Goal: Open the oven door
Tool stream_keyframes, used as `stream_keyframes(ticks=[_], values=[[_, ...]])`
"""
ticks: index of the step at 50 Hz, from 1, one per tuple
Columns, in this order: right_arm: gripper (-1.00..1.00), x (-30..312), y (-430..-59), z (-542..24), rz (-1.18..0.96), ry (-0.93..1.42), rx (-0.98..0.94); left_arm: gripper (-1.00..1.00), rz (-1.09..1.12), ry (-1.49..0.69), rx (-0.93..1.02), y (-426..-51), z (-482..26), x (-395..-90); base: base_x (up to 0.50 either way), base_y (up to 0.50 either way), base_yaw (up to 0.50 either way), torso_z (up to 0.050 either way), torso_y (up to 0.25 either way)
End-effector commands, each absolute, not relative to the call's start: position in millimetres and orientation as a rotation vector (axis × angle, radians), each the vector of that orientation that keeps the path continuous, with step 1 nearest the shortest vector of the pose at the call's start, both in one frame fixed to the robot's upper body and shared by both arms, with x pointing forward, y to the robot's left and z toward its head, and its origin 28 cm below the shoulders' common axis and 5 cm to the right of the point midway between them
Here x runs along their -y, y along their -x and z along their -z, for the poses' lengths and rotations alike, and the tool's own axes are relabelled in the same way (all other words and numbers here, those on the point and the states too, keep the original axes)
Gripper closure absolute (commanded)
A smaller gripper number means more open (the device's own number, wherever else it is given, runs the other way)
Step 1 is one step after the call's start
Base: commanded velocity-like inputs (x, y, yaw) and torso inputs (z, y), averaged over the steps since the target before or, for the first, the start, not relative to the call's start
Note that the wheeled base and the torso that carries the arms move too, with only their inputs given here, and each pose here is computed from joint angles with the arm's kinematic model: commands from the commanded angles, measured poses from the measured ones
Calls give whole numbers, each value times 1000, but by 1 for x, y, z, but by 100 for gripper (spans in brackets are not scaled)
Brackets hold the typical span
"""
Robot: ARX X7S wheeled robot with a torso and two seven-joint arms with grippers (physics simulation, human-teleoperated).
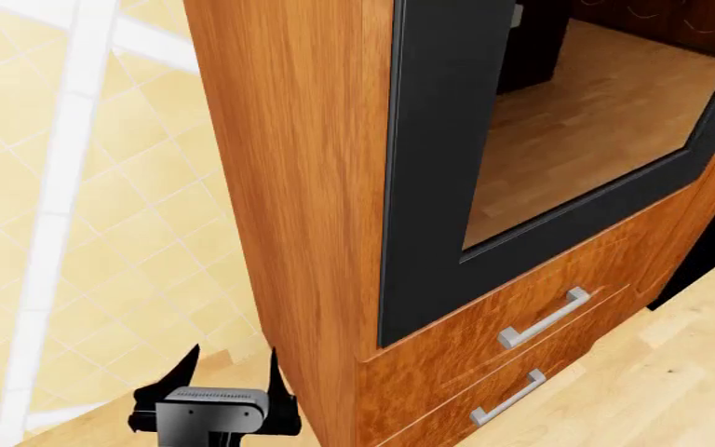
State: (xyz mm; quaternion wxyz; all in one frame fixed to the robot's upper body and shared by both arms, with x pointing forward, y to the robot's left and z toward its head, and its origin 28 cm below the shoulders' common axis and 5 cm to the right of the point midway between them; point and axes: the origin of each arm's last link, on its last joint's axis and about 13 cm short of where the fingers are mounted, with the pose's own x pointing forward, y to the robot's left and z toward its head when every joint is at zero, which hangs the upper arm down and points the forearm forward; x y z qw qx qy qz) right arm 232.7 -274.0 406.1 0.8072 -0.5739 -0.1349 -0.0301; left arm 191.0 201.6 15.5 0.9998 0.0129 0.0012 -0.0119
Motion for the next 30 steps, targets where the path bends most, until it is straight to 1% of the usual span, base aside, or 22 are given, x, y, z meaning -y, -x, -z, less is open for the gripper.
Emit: stream_keyframes(ticks=[1,30], values=[[-100,275,-244,-426,62,1281,247,-100,20,-21,-2,-191,-15,-202,0,0,0,0,0],[-100,270,-279,-447,41,1329,204,-100,12,-17,-1,-190,-15,-203,0,0,0,0,0]])
